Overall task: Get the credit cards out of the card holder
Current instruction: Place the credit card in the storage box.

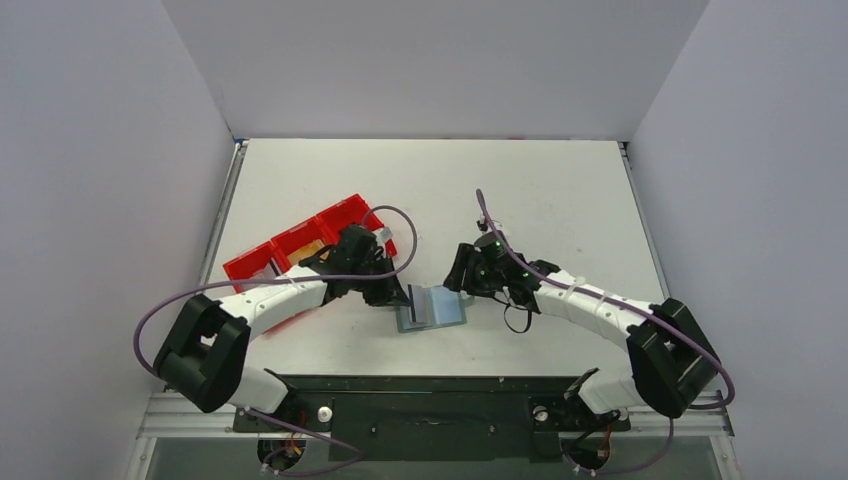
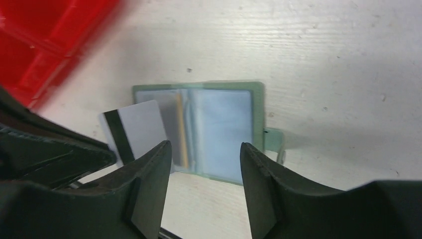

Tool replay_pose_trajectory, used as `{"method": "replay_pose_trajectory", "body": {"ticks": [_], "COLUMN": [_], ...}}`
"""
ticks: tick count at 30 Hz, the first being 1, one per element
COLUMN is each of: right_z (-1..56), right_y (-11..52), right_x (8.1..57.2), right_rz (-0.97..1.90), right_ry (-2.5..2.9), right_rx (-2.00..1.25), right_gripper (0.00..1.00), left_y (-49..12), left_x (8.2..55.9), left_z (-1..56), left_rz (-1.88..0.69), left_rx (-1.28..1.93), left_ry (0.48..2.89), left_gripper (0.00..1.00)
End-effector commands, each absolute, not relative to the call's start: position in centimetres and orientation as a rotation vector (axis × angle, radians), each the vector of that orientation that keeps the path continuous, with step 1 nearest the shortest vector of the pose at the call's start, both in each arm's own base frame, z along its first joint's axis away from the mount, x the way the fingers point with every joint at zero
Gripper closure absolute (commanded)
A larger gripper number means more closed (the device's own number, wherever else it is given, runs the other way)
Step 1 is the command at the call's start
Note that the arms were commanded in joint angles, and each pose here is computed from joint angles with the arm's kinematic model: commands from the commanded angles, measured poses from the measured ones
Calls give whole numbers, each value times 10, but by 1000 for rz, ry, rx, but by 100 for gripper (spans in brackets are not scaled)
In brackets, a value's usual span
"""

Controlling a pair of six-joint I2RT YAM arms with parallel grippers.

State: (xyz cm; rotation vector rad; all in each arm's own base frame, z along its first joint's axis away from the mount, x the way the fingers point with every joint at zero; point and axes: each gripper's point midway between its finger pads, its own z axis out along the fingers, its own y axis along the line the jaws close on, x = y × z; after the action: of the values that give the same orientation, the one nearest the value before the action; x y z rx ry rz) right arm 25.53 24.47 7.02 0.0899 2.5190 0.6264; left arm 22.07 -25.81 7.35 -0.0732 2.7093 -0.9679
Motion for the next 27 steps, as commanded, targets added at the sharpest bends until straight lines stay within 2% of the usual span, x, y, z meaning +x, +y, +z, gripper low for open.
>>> {"method": "replay_pose_trajectory", "body": {"ticks": [1,8,19,24,27], "right_z": [130,154,185,192,194], "right_y": [268,283,294,291,290], "right_x": [270,271,260,257,256], "right_rz": [837,1151,1454,1504,1518], "right_ry": [2339,2204,2025,1986,1976], "right_rx": [28,22,33,58,69], "right_gripper": [49,41,39,41,46], "left_y": [-266,-273,-281,-282,-283], "left_x": [230,246,258,261,262], "left_z": [110,150,200,205,206], "left_rz": [-1104,-1290,-1622,-1647,-1662], "left_rx": [-8,-32,-77,-73,-75], "left_ry": [2587,2455,2221,2198,2188], "left_gripper": [100,100,100,100,100]}}
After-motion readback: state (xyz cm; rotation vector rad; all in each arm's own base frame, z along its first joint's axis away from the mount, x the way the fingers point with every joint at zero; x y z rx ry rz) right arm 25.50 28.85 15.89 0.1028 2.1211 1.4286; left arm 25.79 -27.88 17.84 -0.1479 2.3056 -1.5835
